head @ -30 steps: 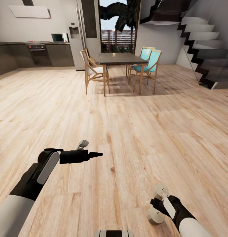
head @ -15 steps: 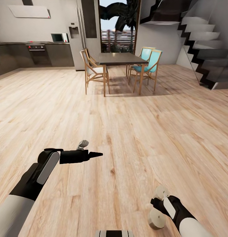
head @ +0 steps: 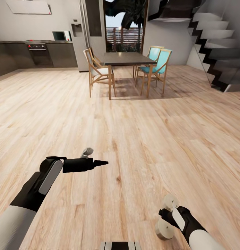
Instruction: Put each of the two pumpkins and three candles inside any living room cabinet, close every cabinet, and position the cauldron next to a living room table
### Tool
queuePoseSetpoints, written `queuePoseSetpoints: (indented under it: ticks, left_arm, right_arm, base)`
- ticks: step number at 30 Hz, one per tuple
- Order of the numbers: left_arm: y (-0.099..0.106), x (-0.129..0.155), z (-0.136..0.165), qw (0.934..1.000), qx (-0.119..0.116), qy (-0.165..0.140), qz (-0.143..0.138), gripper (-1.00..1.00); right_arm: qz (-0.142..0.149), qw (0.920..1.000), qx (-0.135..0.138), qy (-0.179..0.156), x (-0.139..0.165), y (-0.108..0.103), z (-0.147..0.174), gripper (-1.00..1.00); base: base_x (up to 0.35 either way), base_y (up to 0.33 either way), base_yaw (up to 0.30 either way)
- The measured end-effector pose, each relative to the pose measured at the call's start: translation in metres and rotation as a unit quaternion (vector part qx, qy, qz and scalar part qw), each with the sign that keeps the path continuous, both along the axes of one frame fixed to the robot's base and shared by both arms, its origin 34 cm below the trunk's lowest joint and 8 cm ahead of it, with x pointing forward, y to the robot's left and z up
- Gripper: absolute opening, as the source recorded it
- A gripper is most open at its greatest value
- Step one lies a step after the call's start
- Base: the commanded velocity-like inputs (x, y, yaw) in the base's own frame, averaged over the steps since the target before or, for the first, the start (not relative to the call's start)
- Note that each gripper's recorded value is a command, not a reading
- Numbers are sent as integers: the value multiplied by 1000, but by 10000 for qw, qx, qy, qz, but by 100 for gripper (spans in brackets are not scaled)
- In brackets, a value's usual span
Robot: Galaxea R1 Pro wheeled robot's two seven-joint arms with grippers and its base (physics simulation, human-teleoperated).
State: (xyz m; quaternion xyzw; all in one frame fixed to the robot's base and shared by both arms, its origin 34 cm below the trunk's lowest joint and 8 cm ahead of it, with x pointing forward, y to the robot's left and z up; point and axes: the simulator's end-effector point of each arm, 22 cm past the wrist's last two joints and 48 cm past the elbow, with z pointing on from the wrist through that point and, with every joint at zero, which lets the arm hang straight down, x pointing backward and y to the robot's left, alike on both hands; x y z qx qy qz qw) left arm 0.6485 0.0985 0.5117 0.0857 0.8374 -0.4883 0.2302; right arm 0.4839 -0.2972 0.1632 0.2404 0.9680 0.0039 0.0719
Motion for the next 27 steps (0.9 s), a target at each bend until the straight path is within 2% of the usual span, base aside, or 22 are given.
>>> queuePoseSetpoints:
  ticks: [5, 10, 23, 27]
  left_arm:
    - [0, 0, -12, 10000, 0, 99, -1, 100]
    - [0, 0, -11, 10000, -6, 86, -5, 100]
    - [-1, -1, -41, 9994, -10, 340, -8, 100]
    - [-1, -1, -41, 9994, -14, 340, -8, 100]
  right_arm:
    - [3, 9999, -4, 103, -7, 0, -9, 100]
    - [8, 9999, -7, 104, -7, 0, -9, 100]
    - [13, 9993, -12, 372, -26, 0, -30, 100]
    - [19, 9993, -12, 371, -26, 0, -30, 100]
  base:
    - [0, 0, 0]
    - [0, 0, 0]
    - [0, 0, 0]
    - [0, 0, 0]
